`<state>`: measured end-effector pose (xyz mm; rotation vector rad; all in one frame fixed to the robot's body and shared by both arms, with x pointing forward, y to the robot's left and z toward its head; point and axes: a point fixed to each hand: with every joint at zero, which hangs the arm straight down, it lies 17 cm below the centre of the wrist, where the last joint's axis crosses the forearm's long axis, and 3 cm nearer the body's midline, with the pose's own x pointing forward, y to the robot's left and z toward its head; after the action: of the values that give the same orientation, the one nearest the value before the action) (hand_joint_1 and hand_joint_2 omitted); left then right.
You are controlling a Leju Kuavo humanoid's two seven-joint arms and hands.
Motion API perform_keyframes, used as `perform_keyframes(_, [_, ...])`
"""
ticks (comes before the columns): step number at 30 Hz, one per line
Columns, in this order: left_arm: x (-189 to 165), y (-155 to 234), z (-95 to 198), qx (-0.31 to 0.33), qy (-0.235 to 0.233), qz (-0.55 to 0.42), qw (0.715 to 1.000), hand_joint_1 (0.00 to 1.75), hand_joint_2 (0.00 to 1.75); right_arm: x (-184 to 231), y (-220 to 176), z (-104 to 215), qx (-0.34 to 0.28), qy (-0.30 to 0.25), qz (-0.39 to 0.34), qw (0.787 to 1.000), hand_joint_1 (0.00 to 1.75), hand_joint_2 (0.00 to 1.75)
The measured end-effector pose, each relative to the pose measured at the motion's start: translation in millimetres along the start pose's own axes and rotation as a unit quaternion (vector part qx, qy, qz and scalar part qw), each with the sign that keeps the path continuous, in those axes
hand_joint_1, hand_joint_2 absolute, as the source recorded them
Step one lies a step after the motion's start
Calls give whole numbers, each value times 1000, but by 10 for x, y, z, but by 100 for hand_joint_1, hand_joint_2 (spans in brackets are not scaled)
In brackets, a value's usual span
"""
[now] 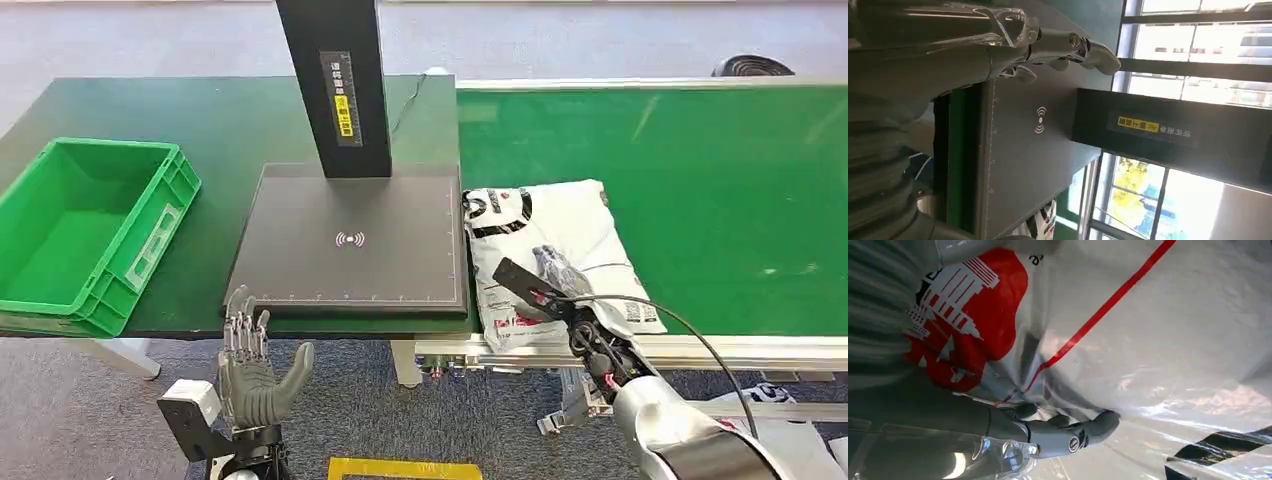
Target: Moved the parcel from conveyor to table for the left to box.
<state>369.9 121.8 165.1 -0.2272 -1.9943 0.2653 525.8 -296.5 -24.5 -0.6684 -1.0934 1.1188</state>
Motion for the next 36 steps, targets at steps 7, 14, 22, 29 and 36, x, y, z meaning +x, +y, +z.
perform_keyframes(7, [4,-6,-3,-3,0,5,1000,0,175,-1,-112,-29,-8,-2,-1,1000,175,175])
perform_keyframes(14, [4,10,-7,-2,0,6,1000,0,175,-10,-137,-30,-10,-5,-3,1000,175,175])
perform_keyframes(22, [6,25,-16,1,-1,8,1000,0,175,-16,-149,-27,-13,-7,-10,1000,175,175])
perform_keyframes(29, [6,34,-19,4,-1,5,1000,0,175,43,-213,-36,-27,-22,-21,999,175,175])
perform_keyframes(36, [4,40,-15,5,-1,3,1000,0,175,209,-670,-102,-90,-58,-62,992,175,175])
